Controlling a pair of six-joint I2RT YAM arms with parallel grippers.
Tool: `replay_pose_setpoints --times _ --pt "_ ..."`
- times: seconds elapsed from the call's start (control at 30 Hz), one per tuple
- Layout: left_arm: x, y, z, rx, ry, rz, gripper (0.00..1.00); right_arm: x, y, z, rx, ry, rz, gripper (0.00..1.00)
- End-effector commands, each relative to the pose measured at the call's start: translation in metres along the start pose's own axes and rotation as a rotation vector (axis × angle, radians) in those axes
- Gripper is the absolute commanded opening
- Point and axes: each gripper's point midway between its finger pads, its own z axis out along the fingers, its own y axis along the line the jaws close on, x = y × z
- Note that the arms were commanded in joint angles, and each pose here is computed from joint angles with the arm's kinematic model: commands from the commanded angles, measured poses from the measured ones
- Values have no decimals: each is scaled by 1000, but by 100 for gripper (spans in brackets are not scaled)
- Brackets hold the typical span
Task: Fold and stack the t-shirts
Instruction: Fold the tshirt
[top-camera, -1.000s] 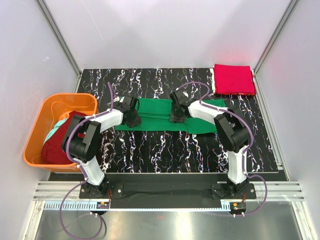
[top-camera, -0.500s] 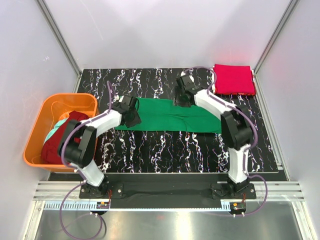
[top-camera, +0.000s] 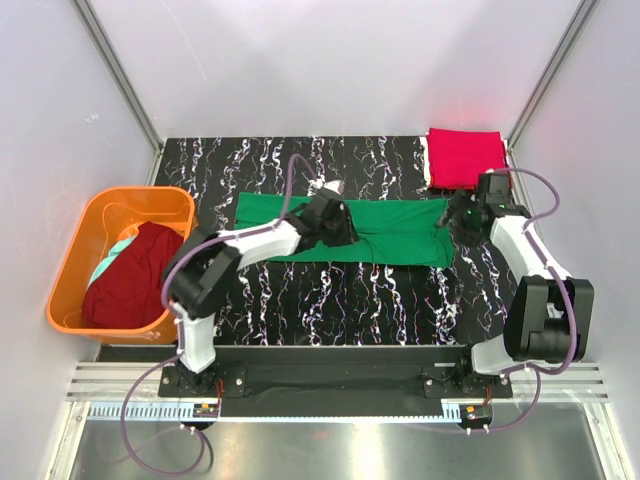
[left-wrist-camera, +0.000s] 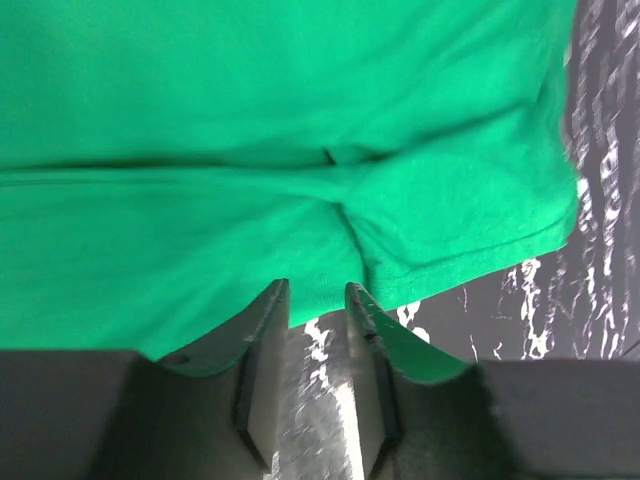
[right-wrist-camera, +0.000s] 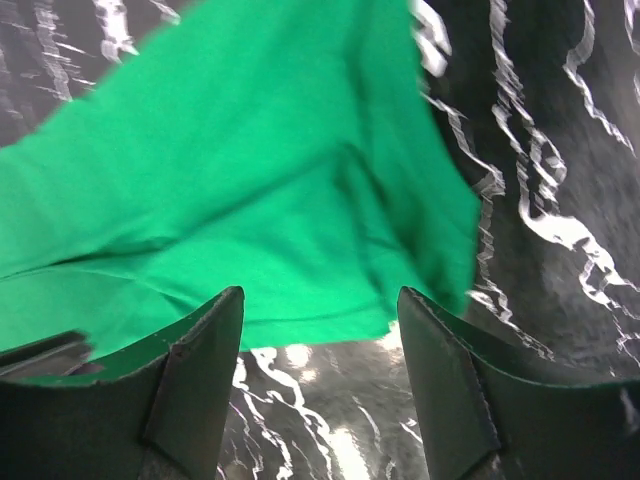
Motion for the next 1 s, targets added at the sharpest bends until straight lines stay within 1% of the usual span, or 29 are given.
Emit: replay_pose_setpoints --times 0.0,0.03,0.1,0.17,0.23,0.33,0.4,0.67,0.73,0.87,0.97 --pt "-6 -20 19 47 -23 -40 36 13 3 0 -124 66 25 70" --pt "1 -21 25 45 -13 -42 37 12 -1 1 -125 67 41 68" --pt "0 -24 31 38 -20 -45 41 15 -2 5 -132 77 51 63" --pt "6 -21 40 25 3 -44 41 22 -7 11 -121 104 80 60" --pt "1 -29 44 45 3 -49 41 33 -8 17 -130 147 100 56" --pt "2 -31 52 57 9 -59 40 45 -11 22 -134 172 114 55" --pt "5 -32 55 67 22 -62 40 47 -15 23 -120 170 110 56" --pt "-1 -46 68 120 16 -72 41 49 -21 31 -94 176 114 56" --pt "-3 -48 70 136 7 -87 41 49 -22 31 -90 176 111 55" --pt "-6 -52 74 148 -1 -105 40 49 -19 30 -102 180 117 49" --pt "-11 -54 73 157 -17 -111 40 48 -19 29 -103 175 116 48"
